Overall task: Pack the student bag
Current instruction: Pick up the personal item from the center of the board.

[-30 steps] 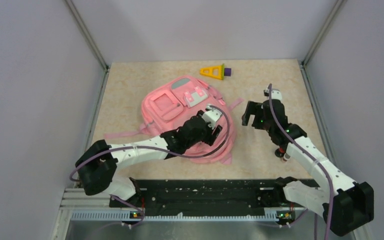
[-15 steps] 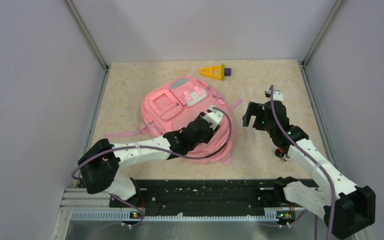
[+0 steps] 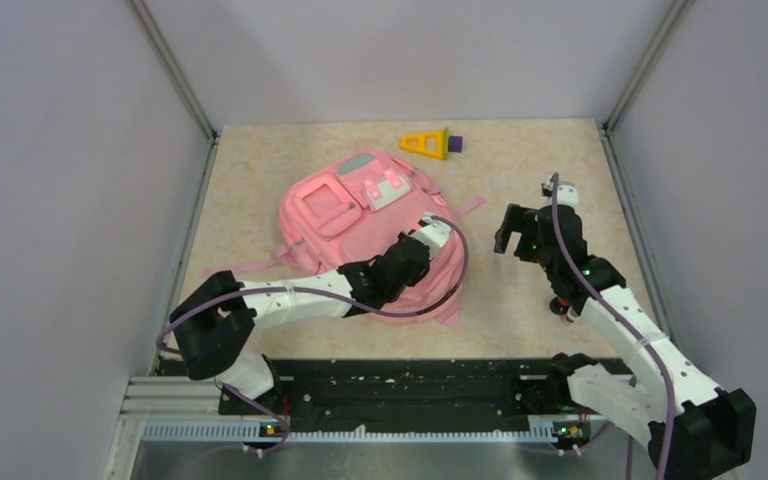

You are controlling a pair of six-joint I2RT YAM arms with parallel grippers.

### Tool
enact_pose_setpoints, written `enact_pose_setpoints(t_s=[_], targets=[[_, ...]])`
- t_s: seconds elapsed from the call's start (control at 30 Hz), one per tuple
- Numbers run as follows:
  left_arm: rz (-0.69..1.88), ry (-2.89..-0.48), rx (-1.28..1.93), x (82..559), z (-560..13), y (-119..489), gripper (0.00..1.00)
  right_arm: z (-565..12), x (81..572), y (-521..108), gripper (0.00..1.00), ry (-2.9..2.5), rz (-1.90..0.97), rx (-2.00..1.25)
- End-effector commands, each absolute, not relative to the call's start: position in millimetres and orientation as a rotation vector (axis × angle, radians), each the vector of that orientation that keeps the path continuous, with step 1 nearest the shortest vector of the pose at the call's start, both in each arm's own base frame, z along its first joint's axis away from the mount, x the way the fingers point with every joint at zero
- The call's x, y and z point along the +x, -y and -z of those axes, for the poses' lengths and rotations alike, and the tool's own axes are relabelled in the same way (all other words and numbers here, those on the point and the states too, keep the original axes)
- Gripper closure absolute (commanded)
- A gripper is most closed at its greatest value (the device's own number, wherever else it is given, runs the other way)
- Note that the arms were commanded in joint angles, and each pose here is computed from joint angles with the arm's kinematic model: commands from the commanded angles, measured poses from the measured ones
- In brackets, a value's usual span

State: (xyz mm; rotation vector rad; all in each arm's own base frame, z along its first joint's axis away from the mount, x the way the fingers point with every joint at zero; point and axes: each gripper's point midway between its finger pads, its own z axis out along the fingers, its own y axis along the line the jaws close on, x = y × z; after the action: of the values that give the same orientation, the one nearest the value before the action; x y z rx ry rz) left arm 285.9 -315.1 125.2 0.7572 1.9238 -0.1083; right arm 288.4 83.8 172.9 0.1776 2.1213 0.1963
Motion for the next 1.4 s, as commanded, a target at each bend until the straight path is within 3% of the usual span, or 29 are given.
enact_pose_setpoints(t_s=[0.0,0.03,0.3,0.53,0.9,1.27,1.37], targets=[[-0.080,-1.905,0.623,306,-139,279,0.92,-163,286,-59,0.04,-2.124,-0.118,0.262],[-0.065,-1.891,0.605,306,-146,279,1.00,-161,286,-54,0.03,-2.124,-0.108,0.287],[0.175,-1.789,0.427,296,-201,281,1.00,-137,272,-7,0.01,-2.142,0.034,0.508],[0.250,-1.765,0.375,296,-211,277,1.00,-114,247,31,0.01,-2.181,0.207,0.726],[0.511,-1.760,0.297,297,-222,277,1.00,-81,232,36,0.01,-2.307,0.218,0.890],[0.599,-1.736,0.263,291,-232,274,1.00,-56,218,17,0.01,-2.433,0.130,0.944],[0.602,-1.725,0.251,290,-236,271,1.00,-52,218,14,0.07,-2.457,0.117,0.937]])
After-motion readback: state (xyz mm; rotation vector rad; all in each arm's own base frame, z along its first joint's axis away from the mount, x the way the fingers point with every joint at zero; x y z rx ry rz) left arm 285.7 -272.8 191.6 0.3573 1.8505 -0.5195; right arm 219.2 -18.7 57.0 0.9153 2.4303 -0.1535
